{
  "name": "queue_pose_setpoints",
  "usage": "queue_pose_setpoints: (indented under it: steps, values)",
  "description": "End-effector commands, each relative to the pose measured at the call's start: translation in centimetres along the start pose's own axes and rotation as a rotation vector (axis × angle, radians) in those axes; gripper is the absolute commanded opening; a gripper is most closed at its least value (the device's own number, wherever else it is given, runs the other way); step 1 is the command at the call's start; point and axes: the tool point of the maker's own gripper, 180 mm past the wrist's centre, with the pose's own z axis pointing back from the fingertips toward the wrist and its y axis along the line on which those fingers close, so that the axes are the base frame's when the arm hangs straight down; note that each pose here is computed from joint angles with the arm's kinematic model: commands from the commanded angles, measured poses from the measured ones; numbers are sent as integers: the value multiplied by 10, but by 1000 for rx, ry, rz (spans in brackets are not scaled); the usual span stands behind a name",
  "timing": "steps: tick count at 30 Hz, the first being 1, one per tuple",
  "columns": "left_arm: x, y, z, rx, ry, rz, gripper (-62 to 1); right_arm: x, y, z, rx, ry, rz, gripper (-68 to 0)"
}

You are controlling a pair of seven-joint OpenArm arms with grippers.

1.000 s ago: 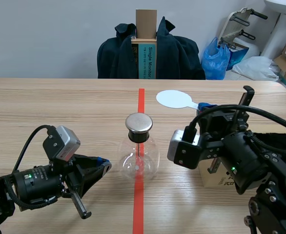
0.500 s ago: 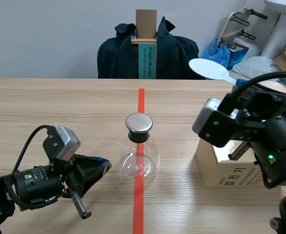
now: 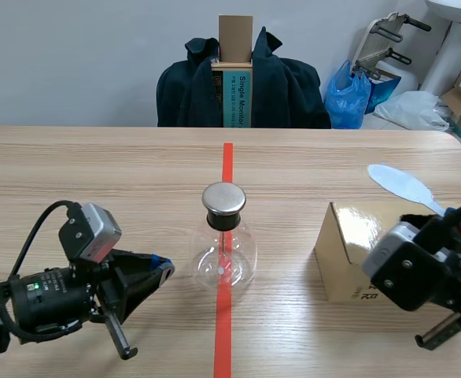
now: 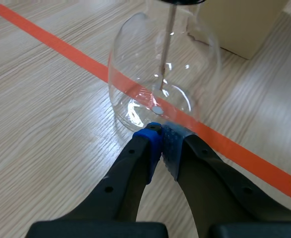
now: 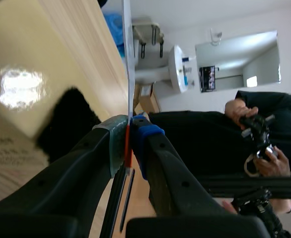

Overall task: Do the electroscope experiment.
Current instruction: 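Put the plate down on the right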

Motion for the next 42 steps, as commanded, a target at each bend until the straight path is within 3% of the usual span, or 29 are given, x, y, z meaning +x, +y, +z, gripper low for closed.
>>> queue_pose_setpoints:
  steps: [1, 8, 13, 21, 23, 27, 42]
  values:
    - [17, -1, 12, 2, -44, -21, -593, -7, -12, -4, -41, 31, -7, -666]
    - [49, -25, 62, -13, -67, -67, -593, -29, -10, -7, -44, 112, -22, -667]
    - [71, -38, 98, 6, -79, -37, -593, -32, 9, -8, -6, 137, -36, -666]
    - [87, -42, 111, 12, -82, -64, -579, -28, 31, -4, 38, 168, -74, -634]
    - [87, -43, 111, 10, -82, -64, -461, -29, 35, -3, 46, 184, -86, -633]
    - [89, -43, 111, 9, -96, -62, 14, -27, 43, -6, 60, 202, -98, -633]
    - [93, -43, 111, 12, -121, -61, 14, -26, 54, -12, 79, 221, -100, -633]
